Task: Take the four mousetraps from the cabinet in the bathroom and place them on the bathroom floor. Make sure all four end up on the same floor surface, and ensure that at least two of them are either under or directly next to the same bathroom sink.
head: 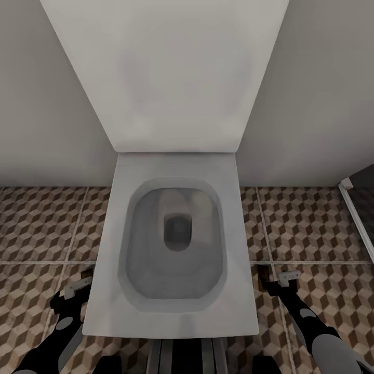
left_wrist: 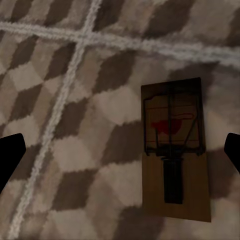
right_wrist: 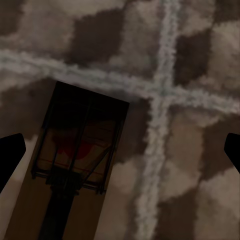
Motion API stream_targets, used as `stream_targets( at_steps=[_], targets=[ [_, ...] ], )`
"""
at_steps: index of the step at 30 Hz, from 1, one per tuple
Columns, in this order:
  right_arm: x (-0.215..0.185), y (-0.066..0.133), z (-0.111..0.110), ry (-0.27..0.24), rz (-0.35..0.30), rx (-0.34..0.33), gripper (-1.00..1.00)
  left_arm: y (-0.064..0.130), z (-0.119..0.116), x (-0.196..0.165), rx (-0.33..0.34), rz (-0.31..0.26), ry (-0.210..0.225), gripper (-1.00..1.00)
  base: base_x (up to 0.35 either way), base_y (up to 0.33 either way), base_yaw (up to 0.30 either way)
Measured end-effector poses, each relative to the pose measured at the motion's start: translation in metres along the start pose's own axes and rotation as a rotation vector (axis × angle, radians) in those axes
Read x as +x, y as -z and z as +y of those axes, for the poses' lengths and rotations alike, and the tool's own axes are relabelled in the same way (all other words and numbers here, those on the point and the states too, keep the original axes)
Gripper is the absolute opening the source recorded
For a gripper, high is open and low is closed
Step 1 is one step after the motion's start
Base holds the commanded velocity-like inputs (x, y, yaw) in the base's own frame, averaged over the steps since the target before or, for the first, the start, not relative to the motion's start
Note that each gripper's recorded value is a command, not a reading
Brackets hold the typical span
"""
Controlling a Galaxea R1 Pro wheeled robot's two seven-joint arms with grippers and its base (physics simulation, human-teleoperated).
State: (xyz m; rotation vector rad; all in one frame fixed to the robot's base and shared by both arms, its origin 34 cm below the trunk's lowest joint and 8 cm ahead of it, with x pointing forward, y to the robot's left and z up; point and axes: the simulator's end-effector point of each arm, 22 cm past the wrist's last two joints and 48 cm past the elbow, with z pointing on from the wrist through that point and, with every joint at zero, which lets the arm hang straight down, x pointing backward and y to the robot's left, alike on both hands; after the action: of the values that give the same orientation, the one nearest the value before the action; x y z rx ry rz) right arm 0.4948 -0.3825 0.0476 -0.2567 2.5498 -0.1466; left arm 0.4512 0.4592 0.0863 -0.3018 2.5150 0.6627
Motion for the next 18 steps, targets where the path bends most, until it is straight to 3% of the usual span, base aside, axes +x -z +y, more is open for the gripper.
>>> stream_targets(
  at_steps=[7, 18],
  targets=[
    [0.0002, -0.0001, 0.0, 0.0, 0.0, 0.0, 1.0, -0.0003, 0.0008, 0.0, -0.002, 0.0, 0.001, 1.0, -0.073, 0.0, 0.0],
    [0.0003, -0.0002, 0.0002, 0.0, 0.001, 0.0, 1.0, -0.0004, 0.0007, 0.0003, -0.002, 0.001, 0.001, 1.0, -0.299, 0.0, 0.0]
  ],
)
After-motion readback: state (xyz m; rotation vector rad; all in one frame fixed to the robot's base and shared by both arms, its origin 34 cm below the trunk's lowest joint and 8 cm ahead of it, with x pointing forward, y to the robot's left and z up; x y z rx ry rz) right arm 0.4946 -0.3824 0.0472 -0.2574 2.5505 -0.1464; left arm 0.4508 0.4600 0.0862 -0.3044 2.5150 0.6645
